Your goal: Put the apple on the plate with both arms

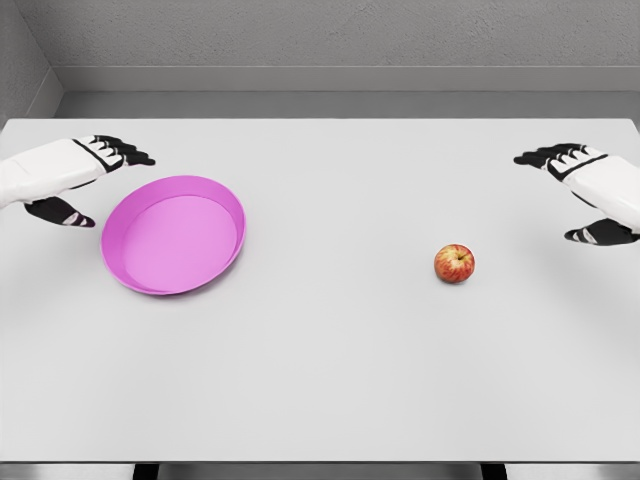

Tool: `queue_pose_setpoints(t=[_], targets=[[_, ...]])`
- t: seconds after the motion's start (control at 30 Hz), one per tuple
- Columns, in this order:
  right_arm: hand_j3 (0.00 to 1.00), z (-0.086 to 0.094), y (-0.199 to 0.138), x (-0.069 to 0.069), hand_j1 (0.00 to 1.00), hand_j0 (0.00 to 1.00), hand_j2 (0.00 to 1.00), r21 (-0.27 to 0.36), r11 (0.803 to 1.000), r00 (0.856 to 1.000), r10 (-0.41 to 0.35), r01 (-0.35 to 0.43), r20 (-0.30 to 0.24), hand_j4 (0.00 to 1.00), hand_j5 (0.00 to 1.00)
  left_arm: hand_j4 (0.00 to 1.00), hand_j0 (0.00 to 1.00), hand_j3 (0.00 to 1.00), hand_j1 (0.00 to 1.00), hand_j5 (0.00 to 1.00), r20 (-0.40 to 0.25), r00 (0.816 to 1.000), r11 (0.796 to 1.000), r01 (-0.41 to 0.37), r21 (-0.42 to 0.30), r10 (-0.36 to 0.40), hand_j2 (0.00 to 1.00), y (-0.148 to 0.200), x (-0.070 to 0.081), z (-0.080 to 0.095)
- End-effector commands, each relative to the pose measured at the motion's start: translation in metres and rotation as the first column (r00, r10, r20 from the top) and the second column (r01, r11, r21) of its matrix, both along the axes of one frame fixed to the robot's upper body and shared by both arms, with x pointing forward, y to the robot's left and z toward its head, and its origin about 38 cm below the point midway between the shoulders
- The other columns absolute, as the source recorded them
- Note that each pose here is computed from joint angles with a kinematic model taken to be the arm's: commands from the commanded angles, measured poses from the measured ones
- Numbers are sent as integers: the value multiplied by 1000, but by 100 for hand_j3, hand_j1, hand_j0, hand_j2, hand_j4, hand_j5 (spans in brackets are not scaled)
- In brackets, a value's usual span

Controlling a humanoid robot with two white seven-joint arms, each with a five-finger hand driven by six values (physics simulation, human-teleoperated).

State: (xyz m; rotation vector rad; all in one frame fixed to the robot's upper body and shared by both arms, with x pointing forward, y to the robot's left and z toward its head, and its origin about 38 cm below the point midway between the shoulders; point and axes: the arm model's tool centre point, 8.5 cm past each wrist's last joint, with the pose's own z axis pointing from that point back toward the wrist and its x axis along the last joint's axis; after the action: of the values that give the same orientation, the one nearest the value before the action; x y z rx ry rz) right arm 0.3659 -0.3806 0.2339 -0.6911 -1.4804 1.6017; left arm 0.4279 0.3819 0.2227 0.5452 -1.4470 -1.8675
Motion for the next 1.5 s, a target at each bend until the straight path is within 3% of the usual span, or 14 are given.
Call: queue_pose_setpoints(t=[0.0, 0.23, 0.33, 0.37, 0.43, 0.47, 0.77, 0.9, 1.0, 1.13, 1.2, 1.47], targets=[[100, 2, 0, 0, 100, 100, 100, 2, 1000, 1000, 1, -1, 5, 100, 100, 100, 100, 100, 100, 100, 0, 1000, 1000, 1, -1, -1, 100, -1, 0, 0], [100, -1, 6, 2, 100, 100, 100, 11, 1000, 1000, 10, -10, -5, 100, 100, 100, 100, 100, 100, 100, 3, 1000, 1000, 5, 4, -5, 100, -2, 0, 0], [100, -13, 26, 7, 100, 100, 100, -19, 997, 992, 66, -69, -107, 100, 100, 100, 100, 100, 100, 100, 5, 1000, 1000, 9, 4, -9, 100, -4, 0, 1], [100, -18, 40, 11, 100, 100, 100, -20, 994, 985, 99, -103, -138, 100, 100, 100, 100, 100, 100, 100, 4, 1000, 1000, 9, 4, -9, 100, -4, 0, 0], [100, -33, 83, 18, 100, 100, 100, -28, 977, 947, 196, -210, -256, 100, 100, 100, 100, 100, 100, 100, 4, 1000, 1000, 9, 4, -9, 100, -4, 0, 0], [100, -36, 93, 20, 100, 100, 100, -46, 968, 933, 224, -246, -282, 100, 100, 100, 100, 100, 100, 100, 4, 1000, 1000, 9, 4, -9, 100, -4, 0, 0], [100, -27, 90, 27, 100, 100, 100, -70, 968, 938, 215, -242, -270, 100, 100, 100, 100, 100, 100, 100, 4, 1000, 1000, 9, 4, -9, 100, -4, 0, 0], [100, -37, 91, 21, 100, 100, 100, -110, 955, 909, 220, -275, -355, 100, 100, 100, 100, 100, 100, 100, 4, 1000, 1000, 9, 4, -9, 100, -4, 0, 0], [100, -46, 90, 21, 100, 100, 100, -116, 954, 898, 214, -277, -385, 100, 100, 100, 100, 100, 100, 100, 2, 1000, 1000, 10, 3, -10, 100, -4, 0, 0], [100, -51, 87, 25, 100, 100, 100, -118, 958, 897, 197, -263, -397, 100, 100, 100, 100, 100, 100, 100, 3, 1000, 1000, 11, 0, -11, 100, -6, 0, -1], [100, -59, 95, 37, 100, 100, 100, -116, 957, 889, 196, -265, -413, 100, 100, 100, 100, 100, 100, 100, 2, 1000, 1000, 12, 1, -12, 100, -6, 0, -2], [100, -65, 97, 35, 100, 100, 100, -119, 955, 882, 198, -272, -429, 100, 100, 100, 100, 100, 100, 100, 5, 1000, 1000, 19, 12, -19, 100, -12, 3, -7]])
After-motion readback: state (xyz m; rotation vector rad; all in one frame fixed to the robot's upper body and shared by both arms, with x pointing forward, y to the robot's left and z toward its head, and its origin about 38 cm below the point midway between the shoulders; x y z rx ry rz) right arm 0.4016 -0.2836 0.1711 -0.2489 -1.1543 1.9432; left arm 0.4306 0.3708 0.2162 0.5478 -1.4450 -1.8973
